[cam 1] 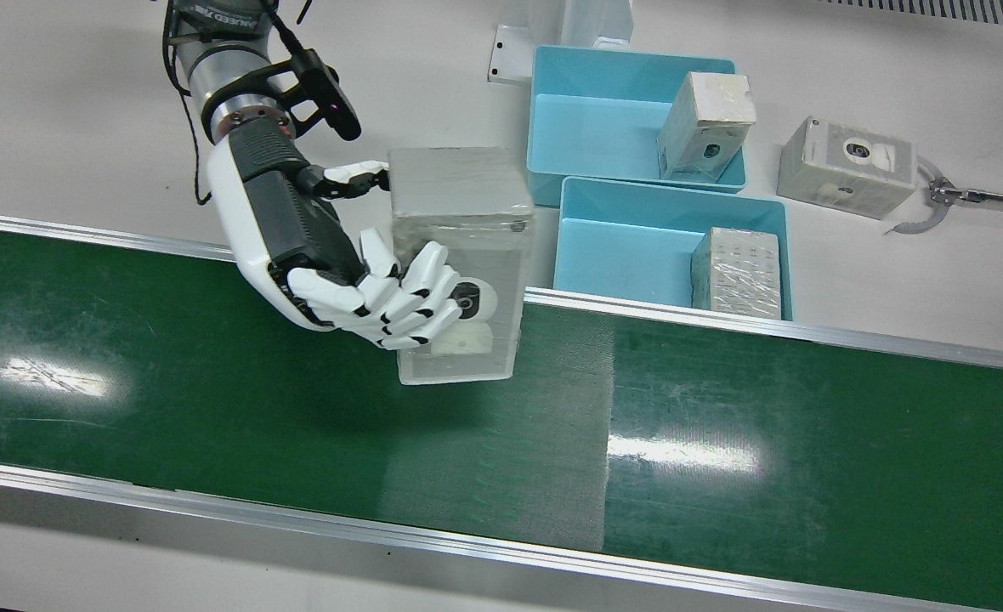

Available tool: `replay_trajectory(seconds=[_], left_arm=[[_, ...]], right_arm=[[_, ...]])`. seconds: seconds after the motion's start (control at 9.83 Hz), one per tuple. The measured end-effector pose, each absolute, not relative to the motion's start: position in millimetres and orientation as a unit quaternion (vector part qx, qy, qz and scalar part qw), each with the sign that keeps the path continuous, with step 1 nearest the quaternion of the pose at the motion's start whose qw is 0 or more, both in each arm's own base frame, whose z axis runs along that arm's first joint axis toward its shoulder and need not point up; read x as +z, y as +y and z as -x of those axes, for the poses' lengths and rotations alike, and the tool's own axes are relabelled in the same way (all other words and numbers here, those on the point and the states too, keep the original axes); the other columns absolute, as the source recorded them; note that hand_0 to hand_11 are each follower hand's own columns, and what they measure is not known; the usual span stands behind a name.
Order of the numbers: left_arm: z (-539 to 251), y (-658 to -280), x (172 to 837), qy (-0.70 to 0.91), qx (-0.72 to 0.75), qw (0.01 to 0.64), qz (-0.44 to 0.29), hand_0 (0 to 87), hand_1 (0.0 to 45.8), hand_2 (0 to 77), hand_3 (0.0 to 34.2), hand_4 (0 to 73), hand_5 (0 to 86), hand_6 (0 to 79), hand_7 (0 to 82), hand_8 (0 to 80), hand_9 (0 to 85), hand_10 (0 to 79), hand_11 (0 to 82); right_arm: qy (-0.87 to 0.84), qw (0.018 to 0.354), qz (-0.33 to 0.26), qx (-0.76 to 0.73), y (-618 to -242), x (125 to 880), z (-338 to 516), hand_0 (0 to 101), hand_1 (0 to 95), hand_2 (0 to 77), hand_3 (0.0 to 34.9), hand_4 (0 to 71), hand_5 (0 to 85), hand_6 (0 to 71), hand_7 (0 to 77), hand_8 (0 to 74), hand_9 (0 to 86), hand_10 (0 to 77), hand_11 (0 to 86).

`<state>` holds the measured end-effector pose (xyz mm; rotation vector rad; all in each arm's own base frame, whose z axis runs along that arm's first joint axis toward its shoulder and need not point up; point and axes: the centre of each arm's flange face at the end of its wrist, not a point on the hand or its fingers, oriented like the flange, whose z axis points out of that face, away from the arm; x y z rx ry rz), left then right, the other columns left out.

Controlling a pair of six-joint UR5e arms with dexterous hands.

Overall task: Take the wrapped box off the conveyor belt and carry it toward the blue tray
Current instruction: 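Grasp the white wrapped box with the right hand and lift it, then lower the box into the blue tray nearer the robot and release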

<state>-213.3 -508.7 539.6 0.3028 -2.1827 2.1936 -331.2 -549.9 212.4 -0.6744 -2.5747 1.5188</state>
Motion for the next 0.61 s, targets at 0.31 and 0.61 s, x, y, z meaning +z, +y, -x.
replay_trajectory(seconds=[0.31, 0.61], left_arm=[[213.3, -508.7, 539.6, -0.702, 0.705, 0.016, -0.097, 0.0, 0.0, 0.5, 0.0, 0.5, 0.5, 0.5, 0.5, 0.5, 0.0, 0.5, 0.0], [213.3, -508.7, 539.6, -0.702, 0.705, 0.016, -0.097, 0.0, 0.0, 0.5, 0.0, 0.5, 0.5, 0.0, 0.5, 0.5, 0.0, 0.5, 0.0]], right_arm=[[-0.845, 0.023, 0.249, 0.473, -477.9, 149.9, 428.1, 65, 6.0, 33.8, 0.0, 34.4, 69.8, 48.0, 39.8, 46.9, 43.1, 24.0, 40.4], [-0.861, -0.009, 0.263, 0.435, -413.3, 89.0, 485.0, 68, 6.0, 33.8, 0.0, 55.6, 69.8, 49.1, 40.4, 39.8, 50.2, 20.7, 33.8]])
